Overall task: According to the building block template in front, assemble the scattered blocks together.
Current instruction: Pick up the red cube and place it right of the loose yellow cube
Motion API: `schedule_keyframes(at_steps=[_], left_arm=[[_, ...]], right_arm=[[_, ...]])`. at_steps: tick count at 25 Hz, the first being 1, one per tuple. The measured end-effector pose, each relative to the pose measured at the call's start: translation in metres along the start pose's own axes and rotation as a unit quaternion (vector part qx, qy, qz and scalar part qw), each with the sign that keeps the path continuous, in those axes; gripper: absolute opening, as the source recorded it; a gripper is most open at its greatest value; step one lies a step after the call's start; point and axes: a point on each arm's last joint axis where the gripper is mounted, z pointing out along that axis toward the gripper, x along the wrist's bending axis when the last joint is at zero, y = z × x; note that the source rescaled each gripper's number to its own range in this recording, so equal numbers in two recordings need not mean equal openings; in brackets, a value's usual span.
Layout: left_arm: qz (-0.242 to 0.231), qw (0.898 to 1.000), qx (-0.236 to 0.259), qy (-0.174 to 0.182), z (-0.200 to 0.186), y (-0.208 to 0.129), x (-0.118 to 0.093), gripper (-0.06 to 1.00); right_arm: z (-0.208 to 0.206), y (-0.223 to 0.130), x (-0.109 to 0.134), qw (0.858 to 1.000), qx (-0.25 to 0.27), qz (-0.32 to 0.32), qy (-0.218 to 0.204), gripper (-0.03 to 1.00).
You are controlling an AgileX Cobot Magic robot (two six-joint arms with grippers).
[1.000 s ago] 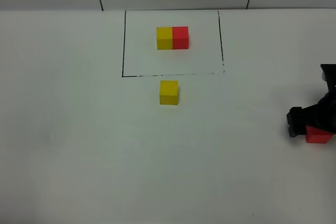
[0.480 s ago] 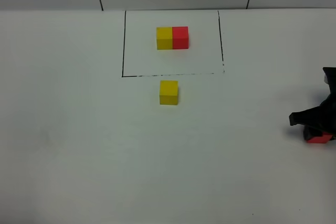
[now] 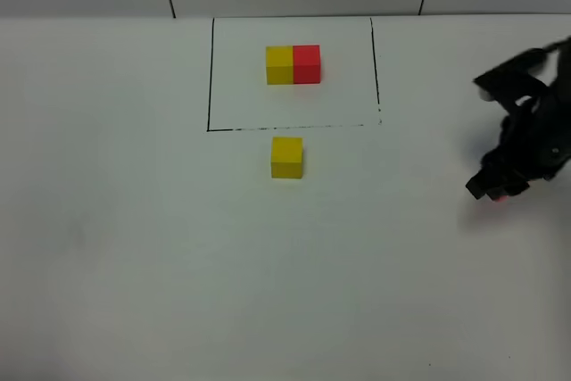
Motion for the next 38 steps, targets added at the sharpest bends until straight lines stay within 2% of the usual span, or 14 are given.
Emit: schedule_keyframes(at_steps=[2, 4, 8, 15, 18, 26, 38], left_arm=[[0.000, 1.000, 0.000, 0.000, 0.000, 0.000, 0.000, 0.79], [0.000, 1.000, 0.000, 0.000, 0.000, 0.000, 0.000, 0.79], [0.000, 1.000, 0.000, 0.000, 0.000, 0.000, 0.000, 0.79], [0.000, 1.000, 0.000, 0.000, 0.000, 0.000, 0.000, 0.79], [0.000, 1.000, 0.000, 0.000, 0.000, 0.000, 0.000, 0.79], [0.000, 1.000, -0.002, 0.000, 0.000, 0.000, 0.000, 0.79], [0.000, 1.000, -0.002, 0.000, 0.000, 0.000, 0.000, 0.79]], right_arm=[[-0.007, 0.025, 0.016, 0.995, -0.012, -0.098, 0.002, 0.01], [-0.011, 0.052, 0.031, 0.986, -0.020, -0.166, 0.006, 0.01], [-0.008, 0.093, 0.053, 0.967, -0.010, -0.255, 0.000, 0.01], [0.016, 0.134, 0.080, 0.923, 0.023, -0.384, 0.017, 0.01], [0.025, 0.144, 0.081, 0.917, 0.021, -0.398, 0.026, 0.01], [0.049, 0.161, 0.084, 0.916, 0.016, -0.398, 0.052, 0.01], [0.075, 0.163, 0.090, 0.920, 0.012, -0.385, 0.078, 0.01]])
